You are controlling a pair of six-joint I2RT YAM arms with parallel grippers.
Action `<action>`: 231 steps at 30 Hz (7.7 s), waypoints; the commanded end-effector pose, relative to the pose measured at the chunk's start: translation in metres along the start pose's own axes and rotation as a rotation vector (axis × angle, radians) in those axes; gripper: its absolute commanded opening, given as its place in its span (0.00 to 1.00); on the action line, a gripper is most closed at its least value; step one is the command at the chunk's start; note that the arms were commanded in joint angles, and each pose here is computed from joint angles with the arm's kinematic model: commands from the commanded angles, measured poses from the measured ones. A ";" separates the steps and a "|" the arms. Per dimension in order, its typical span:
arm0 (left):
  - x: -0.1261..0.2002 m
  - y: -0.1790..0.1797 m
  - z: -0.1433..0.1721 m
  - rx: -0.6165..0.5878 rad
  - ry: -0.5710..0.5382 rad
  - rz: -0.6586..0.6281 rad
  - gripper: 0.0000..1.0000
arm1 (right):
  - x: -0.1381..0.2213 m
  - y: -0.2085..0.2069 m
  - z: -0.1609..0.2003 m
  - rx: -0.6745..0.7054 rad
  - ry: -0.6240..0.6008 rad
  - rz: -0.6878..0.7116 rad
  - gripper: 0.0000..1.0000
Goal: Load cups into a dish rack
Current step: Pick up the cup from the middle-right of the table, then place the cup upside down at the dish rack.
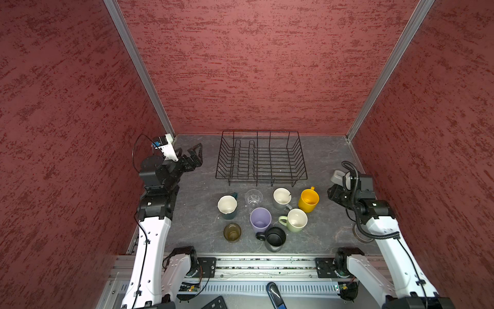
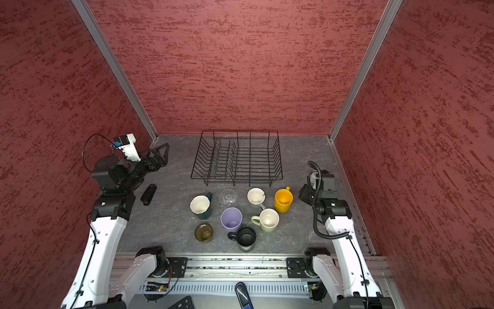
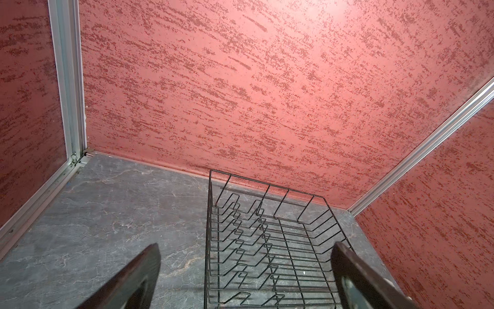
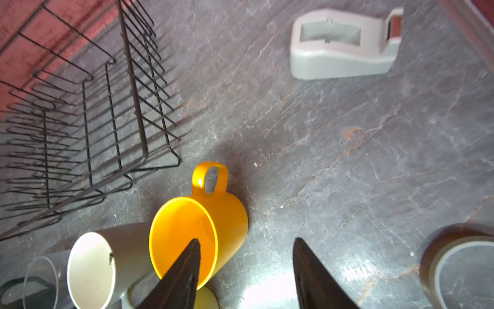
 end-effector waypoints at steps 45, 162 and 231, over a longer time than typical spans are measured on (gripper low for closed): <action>-0.001 0.007 0.004 -0.001 -0.006 -0.018 0.99 | -0.080 0.025 0.025 0.182 0.126 0.140 0.00; -0.015 -0.150 0.099 0.138 0.572 1.171 1.00 | 0.117 0.234 -0.021 0.606 -0.421 -1.193 0.00; 0.003 -0.187 0.110 0.088 0.698 1.401 0.50 | 0.086 0.256 -0.001 0.582 -0.323 -1.363 0.00</action>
Point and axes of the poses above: each gripper's point midway between its finger pads, its own x axis back along the fingers, its own y axis along the line the jaws close on, z = x × y, the point moved 7 cm from there along x, back along the fingers, and after that the axes turned 4 degrees about x, right-handed, at the moved point
